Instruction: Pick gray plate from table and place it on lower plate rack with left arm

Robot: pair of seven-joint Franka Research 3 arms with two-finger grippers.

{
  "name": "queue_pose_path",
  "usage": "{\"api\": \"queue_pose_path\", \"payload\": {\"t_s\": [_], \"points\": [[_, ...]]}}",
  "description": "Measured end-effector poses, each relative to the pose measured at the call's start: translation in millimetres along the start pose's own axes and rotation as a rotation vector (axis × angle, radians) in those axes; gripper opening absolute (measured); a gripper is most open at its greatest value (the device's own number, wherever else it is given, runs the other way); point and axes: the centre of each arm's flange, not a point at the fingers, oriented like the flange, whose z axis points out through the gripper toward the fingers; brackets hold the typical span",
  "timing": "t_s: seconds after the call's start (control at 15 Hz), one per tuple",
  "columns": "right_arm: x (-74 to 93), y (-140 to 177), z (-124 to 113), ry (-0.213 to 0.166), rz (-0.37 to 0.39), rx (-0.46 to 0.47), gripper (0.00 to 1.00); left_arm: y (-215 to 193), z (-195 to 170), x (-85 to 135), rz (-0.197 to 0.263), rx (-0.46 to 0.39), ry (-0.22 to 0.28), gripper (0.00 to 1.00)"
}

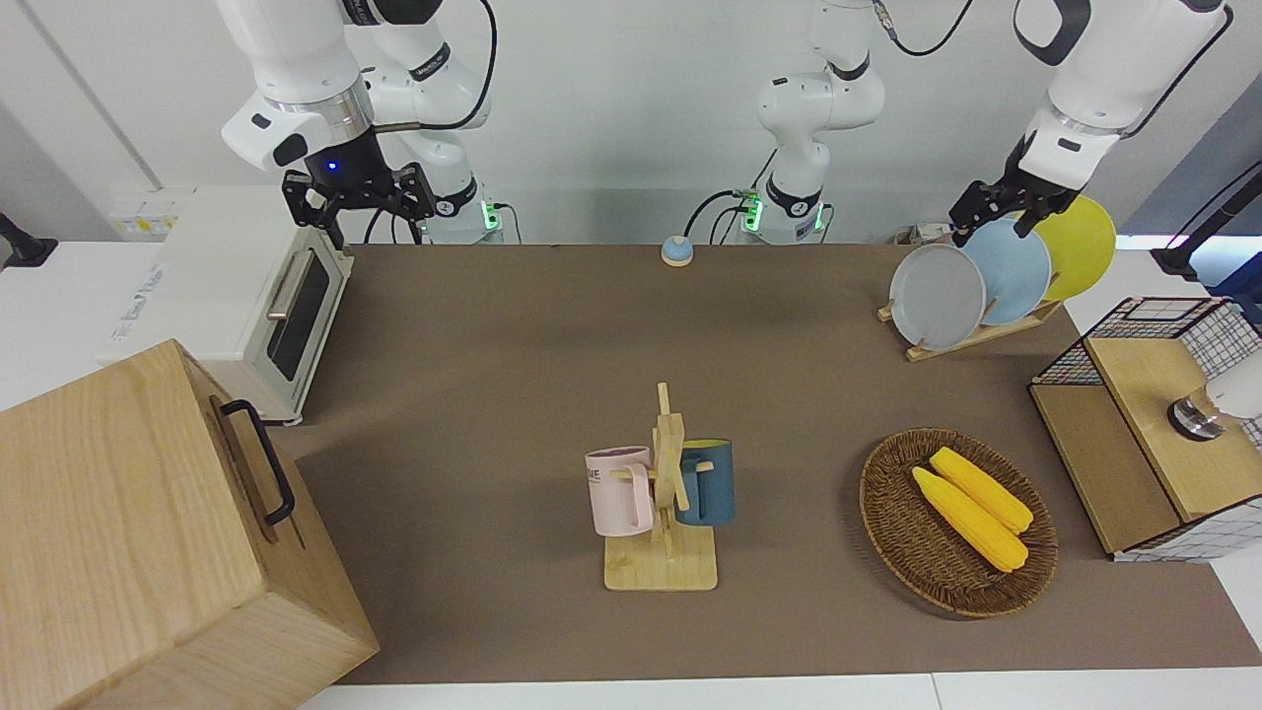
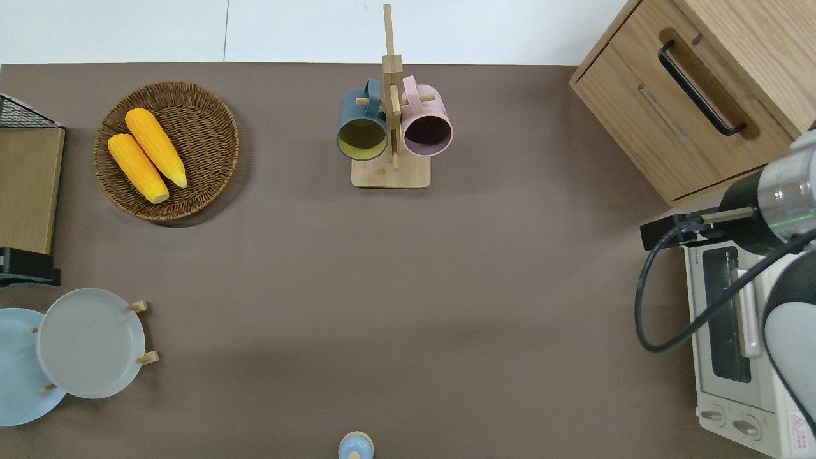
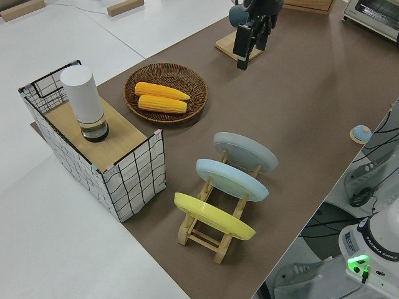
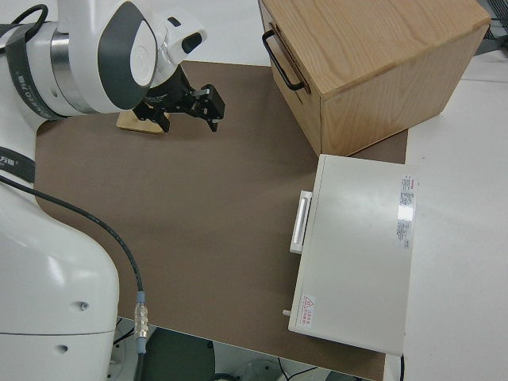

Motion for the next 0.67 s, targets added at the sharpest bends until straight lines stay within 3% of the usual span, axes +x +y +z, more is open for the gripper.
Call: {"api": "queue_pose_path", "payload": {"t_s": [0.27, 0.53, 0.67], "points": [[0.0, 0.0, 0.0, 0.0, 0.0, 0.0, 0.99, -0.2, -16.4, -3.5, 0.018, -0.058, 0.036, 1.0], [0.0, 0.0, 0.0, 0.0, 0.0, 0.0, 0.99, 14.8, -20.1, -4.3, -0.033, -0.078, 0.04, 1.0], [0.0, 0.0, 0.0, 0.0, 0.0, 0.0, 0.99, 22.7, -20.1, -4.5, -0.019, -0.068, 0.04, 1.0]]}}
